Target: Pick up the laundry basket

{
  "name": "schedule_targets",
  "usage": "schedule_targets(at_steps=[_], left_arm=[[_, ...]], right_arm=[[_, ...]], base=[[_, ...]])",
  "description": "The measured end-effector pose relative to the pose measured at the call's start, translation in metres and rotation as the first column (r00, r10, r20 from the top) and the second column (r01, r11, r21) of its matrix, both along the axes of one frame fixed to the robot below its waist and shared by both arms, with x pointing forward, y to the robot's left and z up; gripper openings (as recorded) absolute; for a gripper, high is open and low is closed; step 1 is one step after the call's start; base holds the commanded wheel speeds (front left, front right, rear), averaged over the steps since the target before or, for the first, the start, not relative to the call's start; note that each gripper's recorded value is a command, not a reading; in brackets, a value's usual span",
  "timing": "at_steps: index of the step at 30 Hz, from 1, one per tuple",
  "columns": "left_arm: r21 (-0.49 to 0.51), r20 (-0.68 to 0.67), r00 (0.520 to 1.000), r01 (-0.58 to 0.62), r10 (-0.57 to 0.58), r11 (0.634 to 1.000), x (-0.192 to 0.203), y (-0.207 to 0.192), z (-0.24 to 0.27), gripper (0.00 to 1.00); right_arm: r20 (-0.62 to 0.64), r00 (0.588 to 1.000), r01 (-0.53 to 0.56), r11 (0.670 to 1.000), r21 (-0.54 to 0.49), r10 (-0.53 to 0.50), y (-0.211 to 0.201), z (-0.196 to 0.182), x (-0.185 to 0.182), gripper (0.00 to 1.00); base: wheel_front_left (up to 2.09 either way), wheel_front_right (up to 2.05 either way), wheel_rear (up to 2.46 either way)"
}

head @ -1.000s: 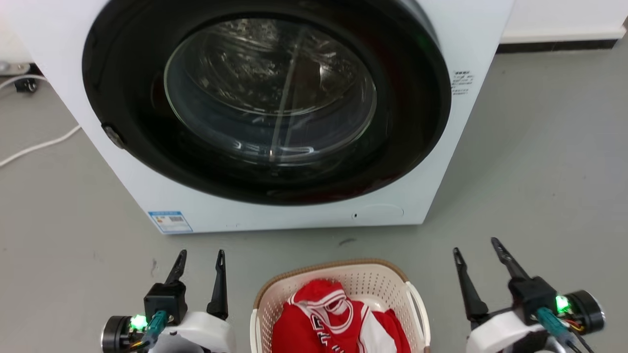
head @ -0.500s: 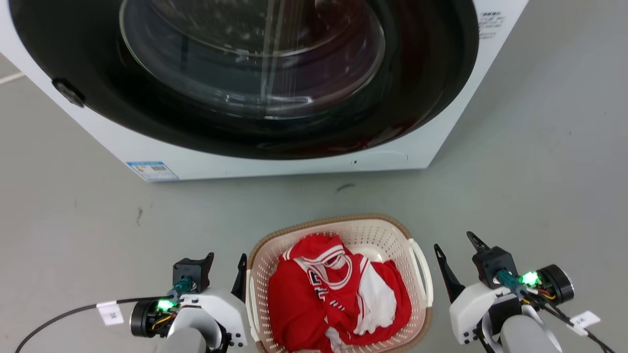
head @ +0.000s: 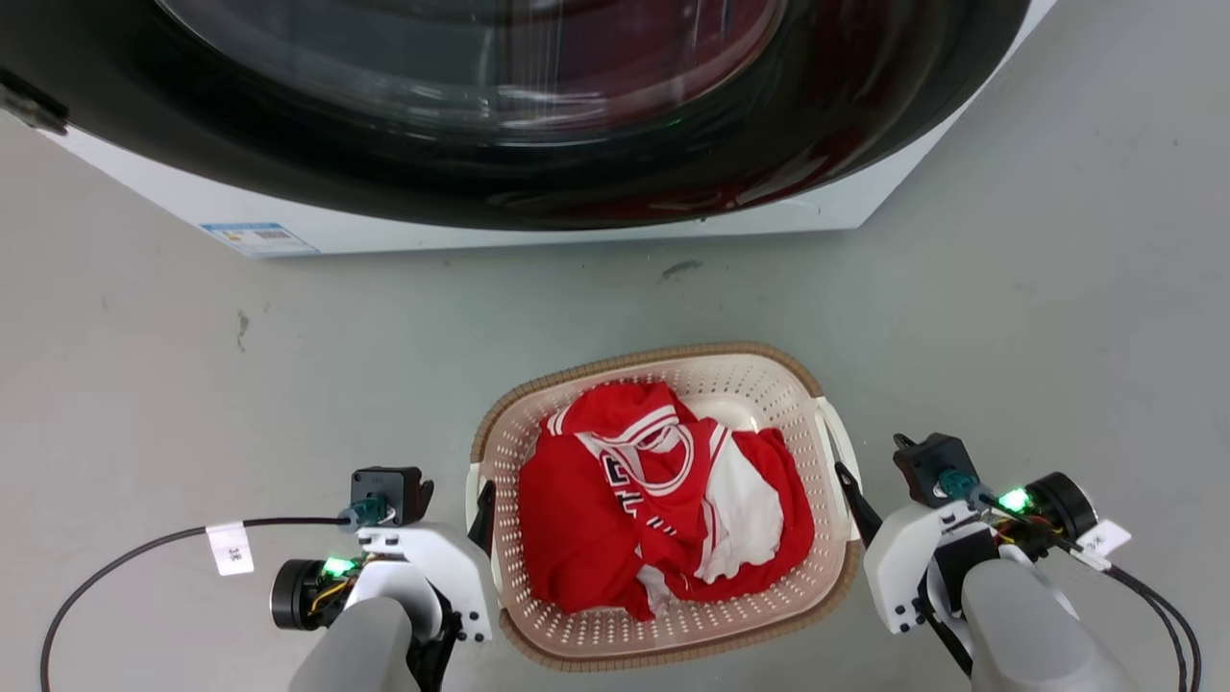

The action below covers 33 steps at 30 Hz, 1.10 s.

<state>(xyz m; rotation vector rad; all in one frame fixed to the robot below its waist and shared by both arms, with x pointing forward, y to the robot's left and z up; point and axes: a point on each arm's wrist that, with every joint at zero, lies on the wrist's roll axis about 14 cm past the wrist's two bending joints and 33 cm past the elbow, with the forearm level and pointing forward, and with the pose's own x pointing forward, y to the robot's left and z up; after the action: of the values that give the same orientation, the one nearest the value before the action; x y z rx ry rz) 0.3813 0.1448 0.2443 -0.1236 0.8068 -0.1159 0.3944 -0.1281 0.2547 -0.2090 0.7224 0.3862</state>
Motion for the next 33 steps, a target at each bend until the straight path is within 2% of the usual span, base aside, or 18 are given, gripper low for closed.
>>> schedule_targets(at_steps=[11,33], left_arm=[[-0.020,-0.120,0.993,-0.023,0.020,1.000,-0.007,-0.001,-0.036,1.00],[-0.036,-0.262,0.965,-0.010,0.000,0.999,-0.022,-0.008,-0.084,1.00]], right_arm=[[-0.167,0.986,-0.021,1.000,-0.017,0.018,0.000,-0.045,-0.009,1.00],[-0.331,0.942,-0.071,0.997,-0.033,0.056,0.005,-0.098,-0.022,1.00]], base=[[0.00,0.00,0.00],[0.00,0.00,0.00]])
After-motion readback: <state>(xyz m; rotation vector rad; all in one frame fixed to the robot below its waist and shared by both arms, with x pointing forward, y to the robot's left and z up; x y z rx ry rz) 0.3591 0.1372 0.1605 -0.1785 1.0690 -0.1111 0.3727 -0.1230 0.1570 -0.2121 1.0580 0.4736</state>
